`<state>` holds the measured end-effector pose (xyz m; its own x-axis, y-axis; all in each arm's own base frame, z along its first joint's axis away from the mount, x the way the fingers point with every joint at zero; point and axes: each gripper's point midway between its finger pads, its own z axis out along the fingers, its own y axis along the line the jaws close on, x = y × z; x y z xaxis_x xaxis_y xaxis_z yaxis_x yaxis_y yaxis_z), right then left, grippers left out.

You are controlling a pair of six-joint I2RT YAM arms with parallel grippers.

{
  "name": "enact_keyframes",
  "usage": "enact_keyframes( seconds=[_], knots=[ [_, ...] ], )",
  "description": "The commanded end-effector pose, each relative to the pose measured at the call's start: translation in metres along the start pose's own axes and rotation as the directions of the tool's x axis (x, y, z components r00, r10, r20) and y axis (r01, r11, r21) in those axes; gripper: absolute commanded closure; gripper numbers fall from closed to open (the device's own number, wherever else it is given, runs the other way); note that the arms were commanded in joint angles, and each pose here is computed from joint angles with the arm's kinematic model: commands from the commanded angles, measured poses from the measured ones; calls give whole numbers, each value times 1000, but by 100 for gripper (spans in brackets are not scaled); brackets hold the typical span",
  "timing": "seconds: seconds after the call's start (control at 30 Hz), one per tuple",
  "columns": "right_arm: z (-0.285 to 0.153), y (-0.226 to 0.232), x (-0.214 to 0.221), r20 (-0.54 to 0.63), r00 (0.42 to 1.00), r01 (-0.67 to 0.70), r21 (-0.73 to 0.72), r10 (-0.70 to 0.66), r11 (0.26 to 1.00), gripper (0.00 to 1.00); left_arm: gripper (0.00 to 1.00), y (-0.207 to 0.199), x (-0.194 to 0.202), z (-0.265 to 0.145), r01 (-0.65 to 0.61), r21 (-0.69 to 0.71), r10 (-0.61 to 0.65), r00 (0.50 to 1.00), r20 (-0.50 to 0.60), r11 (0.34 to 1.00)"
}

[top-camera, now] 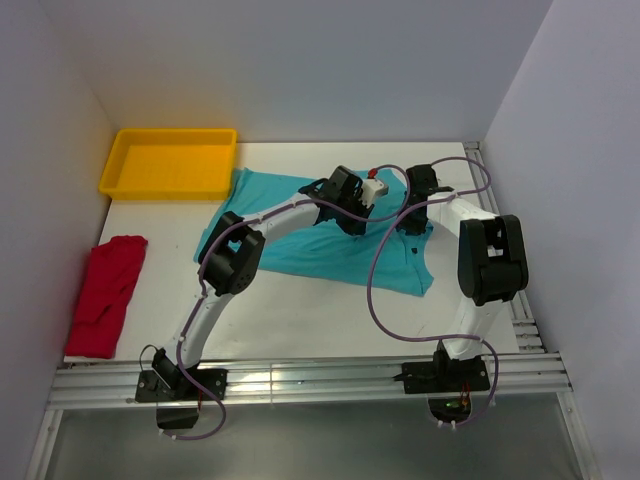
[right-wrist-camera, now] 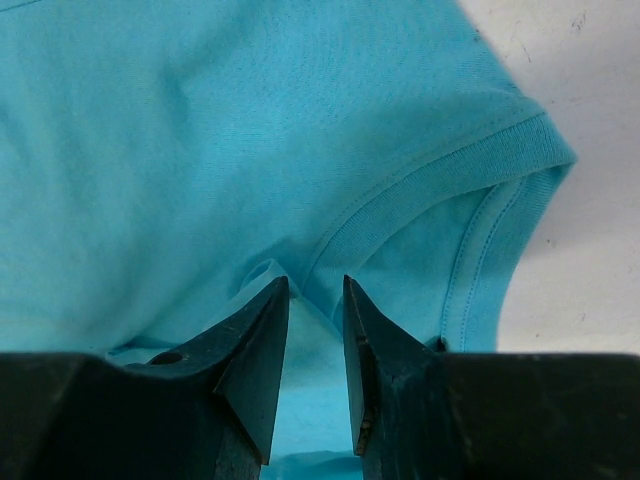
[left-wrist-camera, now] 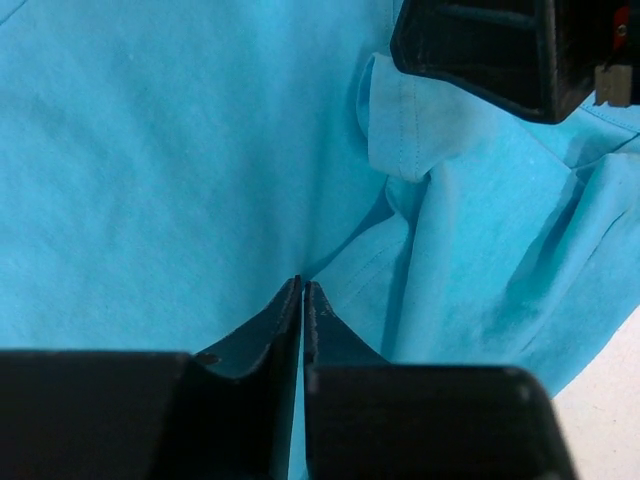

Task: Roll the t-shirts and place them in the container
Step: Fold the tshirt

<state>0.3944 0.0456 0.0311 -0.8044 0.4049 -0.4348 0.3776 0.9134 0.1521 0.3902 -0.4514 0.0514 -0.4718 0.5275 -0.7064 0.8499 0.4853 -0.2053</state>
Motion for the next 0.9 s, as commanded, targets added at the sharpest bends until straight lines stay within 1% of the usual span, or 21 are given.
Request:
enact_keyframes(
  seconds=[0.0,0.07,0.13,0.17,0.27,0.37,0.63,0.77,0.87],
  knots=[
    [-15,6,-19,70,998,8,-36,-5,999,64,89,-5,-18,-4,-29,2,29,999,29,1000],
    [-16,5,-19,72,997,8,-35,-5,999,64,74,-4,-17,-5,-36,-7,36,999,23,999],
    [-17,4,-19,73,997,6,-32,-4,999,64,74,-4,-13,-5,-42,-8,42,999,16,999],
    [-17,4,-18,73,997,8,-33,-5,999,64,72,-5,-13,-6,-43,-7,44,999,16,999],
    [-17,3,-20,75,997,1,-36,2,999,64,74,-3,-8,-5,-46,-22,46,999,6,999],
    [-18,5,-19,73,997,1,-46,2,999,64,75,-2,-5,-2,-43,-24,43,999,2,999],
    [-20,4,-20,76,997,4,-45,0,999,64,72,0,-3,5,-44,-32,44,999,-7,999],
    [-21,3,-20,75,997,6,-43,-2,999,64,67,1,-2,6,-54,-43,54,999,-9,998],
    [-22,4,-20,75,997,3,-47,1,999,64,67,2,-2,5,-57,-47,57,998,-10,997]
  ],
)
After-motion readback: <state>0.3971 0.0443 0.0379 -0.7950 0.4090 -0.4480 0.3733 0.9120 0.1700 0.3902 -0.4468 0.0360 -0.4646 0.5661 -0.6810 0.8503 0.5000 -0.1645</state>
